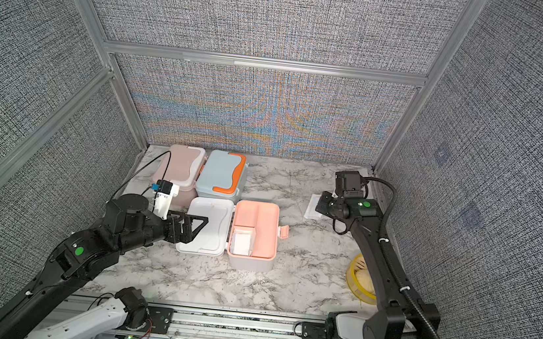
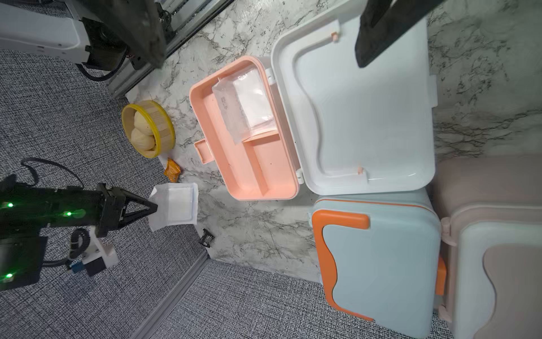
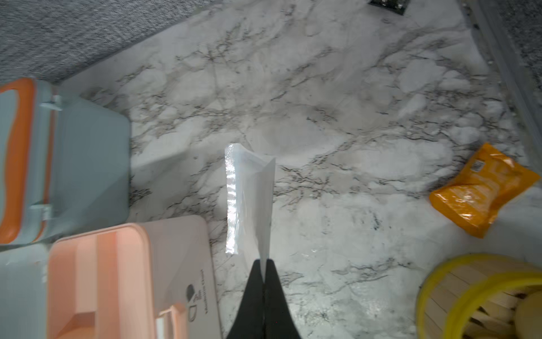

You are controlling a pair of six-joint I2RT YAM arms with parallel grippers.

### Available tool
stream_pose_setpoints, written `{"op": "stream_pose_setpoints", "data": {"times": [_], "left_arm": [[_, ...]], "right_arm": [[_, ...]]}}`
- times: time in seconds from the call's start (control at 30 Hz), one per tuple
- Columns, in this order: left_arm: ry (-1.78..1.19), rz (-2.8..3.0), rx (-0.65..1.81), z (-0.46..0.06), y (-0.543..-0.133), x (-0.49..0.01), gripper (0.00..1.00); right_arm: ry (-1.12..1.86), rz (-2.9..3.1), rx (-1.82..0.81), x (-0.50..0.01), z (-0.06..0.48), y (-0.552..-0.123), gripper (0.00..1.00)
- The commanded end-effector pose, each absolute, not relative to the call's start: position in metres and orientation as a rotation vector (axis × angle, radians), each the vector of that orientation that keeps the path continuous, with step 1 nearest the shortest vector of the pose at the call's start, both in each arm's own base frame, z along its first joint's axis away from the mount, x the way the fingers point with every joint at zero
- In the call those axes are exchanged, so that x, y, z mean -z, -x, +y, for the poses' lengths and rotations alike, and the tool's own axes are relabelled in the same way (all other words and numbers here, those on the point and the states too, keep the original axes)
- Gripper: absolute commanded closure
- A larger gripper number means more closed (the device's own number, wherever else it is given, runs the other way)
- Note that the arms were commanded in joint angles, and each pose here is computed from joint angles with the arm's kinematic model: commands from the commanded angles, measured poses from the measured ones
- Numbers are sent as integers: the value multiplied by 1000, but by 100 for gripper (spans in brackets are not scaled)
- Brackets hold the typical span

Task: Open first aid kits and take out gauze
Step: Pick up the gauze from the first aid kit, then place the gauze at the center of the board.

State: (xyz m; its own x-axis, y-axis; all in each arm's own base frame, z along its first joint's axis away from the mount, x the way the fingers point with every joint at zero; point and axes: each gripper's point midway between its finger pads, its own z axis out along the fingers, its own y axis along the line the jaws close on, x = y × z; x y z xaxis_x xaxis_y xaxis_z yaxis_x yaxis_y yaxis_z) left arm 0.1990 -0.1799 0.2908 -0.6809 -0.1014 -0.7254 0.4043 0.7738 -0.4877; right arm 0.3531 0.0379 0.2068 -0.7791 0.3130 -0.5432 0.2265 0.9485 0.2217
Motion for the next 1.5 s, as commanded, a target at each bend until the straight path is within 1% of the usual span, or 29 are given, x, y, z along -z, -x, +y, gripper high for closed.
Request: {"op": "stream_pose_setpoints", "data": {"times": [0.0, 0.1, 0.33, 0.43, 0.6, 0.87, 0.97, 1.07, 1.2, 1.3, 1.37, 1.47], "left_arm": [[-247, 2149, 858, -187, -202, -297, 0], [-250, 2152, 854, -188, -203, -296, 0], [-253, 2165, 873, -195, -207, -290, 0], [-254, 2172, 875, -197, -209, -287, 0], [-260, 2183, 883, -201, -211, -284, 0], [-264, 2208, 901, -209, -215, -275, 0], [-262, 2214, 904, -211, -217, -272, 0], [-261, 2217, 906, -212, -218, -270, 0], [-260, 2206, 939, -217, -219, -270, 0], [-256, 2188, 969, -220, -220, -272, 0], [-252, 2181, 978, -221, -220, -272, 0], [-252, 2156, 1010, -222, -217, -276, 0]], "right_arm": [[-387, 2577, -104, -179, 13, -361, 100], [-429, 2670, -59, -149, -2, -374, 100], [-451, 2822, 149, -93, -39, -397, 100], [-469, 2854, 225, -82, -56, -402, 100], [-464, 2872, 327, -80, -76, -410, 100], [-475, 2915, 426, -68, -95, -404, 100], [-479, 2917, 440, -69, -96, -403, 78], [-487, 2894, 402, -76, -93, -406, 60], [-501, 2847, 342, -92, -87, -407, 47], [-504, 2783, 236, -112, -76, -403, 34], [-489, 2731, 188, -129, -66, -398, 29], [-454, 2660, 20, -155, -40, -388, 21]]}}
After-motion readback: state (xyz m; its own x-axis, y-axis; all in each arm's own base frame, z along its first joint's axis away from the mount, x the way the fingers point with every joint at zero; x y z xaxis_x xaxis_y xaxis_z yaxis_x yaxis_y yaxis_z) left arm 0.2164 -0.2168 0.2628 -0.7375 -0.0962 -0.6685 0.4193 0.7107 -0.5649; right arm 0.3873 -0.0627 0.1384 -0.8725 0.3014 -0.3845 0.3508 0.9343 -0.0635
